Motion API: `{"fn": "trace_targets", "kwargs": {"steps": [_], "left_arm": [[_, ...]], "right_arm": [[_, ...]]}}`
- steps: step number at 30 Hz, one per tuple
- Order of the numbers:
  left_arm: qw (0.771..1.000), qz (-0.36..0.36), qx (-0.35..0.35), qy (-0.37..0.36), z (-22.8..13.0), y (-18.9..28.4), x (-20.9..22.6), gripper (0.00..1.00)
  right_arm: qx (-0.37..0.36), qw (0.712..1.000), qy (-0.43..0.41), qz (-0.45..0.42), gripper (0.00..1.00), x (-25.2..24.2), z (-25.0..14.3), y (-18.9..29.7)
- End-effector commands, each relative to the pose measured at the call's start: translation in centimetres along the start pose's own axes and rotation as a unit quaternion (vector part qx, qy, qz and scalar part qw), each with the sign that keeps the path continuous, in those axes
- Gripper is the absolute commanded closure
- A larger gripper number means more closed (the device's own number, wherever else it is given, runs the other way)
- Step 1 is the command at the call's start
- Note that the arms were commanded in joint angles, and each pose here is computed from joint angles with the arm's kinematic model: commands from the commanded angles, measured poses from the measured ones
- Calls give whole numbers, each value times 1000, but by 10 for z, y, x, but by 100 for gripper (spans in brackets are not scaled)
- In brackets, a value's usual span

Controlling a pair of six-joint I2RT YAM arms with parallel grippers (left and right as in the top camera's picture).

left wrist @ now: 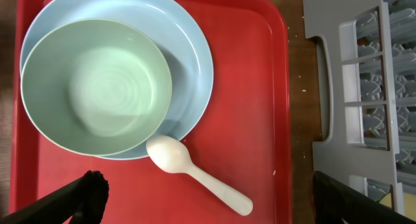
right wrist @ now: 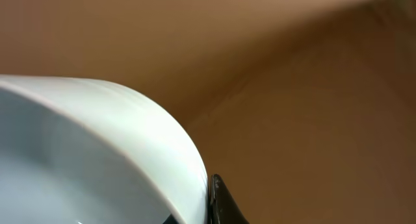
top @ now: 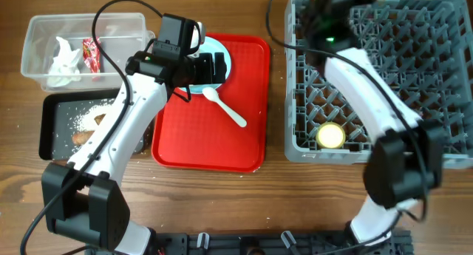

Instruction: Sort waste into correct bins and load items into the dishwasher rack

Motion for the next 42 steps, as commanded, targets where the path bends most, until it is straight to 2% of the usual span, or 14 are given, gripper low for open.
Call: {"fn": "trace_targets", "kwargs": {"steps": [1,11,14,24,28,32,33,35,38,42], "left_arm": [[1000,2,-12,-2,6,7,0,0],[1000,1,-12,-2,5,7,0,0],[1000,1,-12,-2,5,7,0,0],[1000,1,-12,-2,5,7,0,0],[1000,1,-12,-2,5,7,0,0],[1000,2,-12,-2,6,7,0,0],[1000,1,-12,-2,5,7,0,0],[1000,1,-12,-2,5,7,0,0],[1000,1,-12,-2,5,7,0,0],[1000,1,-12,-2,5,7,0,0]], "right_arm": [[-34,984,171,27,96,78,8,-10],[-114,983,120,85,96,163,19,-12],[-109,987,55,100,96,167,16,-17],[-89,992,-2,90,96,156,4,-37],[-107,981,49,153,96,188,6,-20],[-95,979,75,167,95,198,-2,-16],[-89,980,74,163,58,196,-4,-17],[-77,985,40,147,0,189,-3,-18],[-70,991,-18,116,0,173,3,-18],[-85,989,-37,112,0,166,17,-4]]}}
Point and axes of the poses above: each gripper's point midway between its finger pads, its own y axis back along the fingers, its own x axis along the line the jaws close on, z = x × y, the point moved 1 cm from there along y, back along the fingers, and after that the axes turned 6 degrees about y, right-handed, at the moved point
